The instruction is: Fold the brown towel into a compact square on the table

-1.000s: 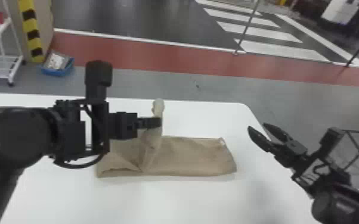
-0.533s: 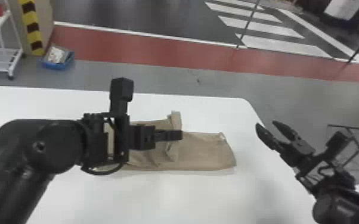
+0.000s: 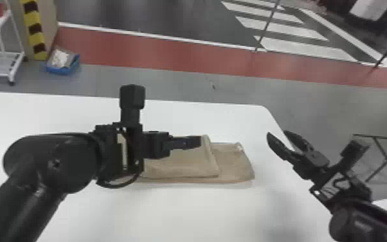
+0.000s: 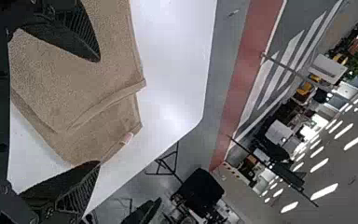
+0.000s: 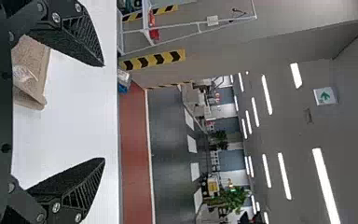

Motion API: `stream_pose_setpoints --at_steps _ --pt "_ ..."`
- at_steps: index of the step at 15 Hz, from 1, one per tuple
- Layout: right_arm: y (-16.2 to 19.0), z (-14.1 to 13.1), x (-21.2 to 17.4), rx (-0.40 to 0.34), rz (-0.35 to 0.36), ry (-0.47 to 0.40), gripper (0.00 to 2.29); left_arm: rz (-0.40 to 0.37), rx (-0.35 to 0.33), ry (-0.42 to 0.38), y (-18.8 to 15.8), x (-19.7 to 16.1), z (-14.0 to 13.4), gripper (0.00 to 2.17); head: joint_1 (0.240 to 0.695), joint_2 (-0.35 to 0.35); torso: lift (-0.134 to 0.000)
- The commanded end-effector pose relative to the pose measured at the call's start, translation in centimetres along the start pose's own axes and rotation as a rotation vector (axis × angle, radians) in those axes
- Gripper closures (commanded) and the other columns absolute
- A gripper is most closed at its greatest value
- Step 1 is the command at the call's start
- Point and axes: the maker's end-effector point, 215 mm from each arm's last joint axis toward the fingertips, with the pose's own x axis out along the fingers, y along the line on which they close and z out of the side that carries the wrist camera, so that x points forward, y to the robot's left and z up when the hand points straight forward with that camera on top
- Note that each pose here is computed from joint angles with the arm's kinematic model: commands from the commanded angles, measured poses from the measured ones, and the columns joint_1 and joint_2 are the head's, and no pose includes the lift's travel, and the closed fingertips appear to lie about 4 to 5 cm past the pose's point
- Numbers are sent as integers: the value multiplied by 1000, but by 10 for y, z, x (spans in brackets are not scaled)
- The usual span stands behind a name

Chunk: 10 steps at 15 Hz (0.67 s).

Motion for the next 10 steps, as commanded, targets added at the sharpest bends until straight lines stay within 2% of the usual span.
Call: stream_pose_setpoints --at_steps 1,4,6,9,10 --pt "18 -11 12 58 -4 61 282 13 64 -63 -13 -12 28 29 682 -350 -124" --pt "54 -42 35 110 -29 230 407 108 101 -92 47 -61 35 29 675 -350 -124" --pt "78 -70 43 134 -34 327 407 152 125 -96 75 -91 30 29 695 -350 -124" --pt "118 -100 59 135 -29 453 475 204 171 -111 97 -124 30 29 695 -350 -124" --pt "123 -98 65 132 -26 451 475 216 186 -122 100 -132 33 29 695 -350 -124"
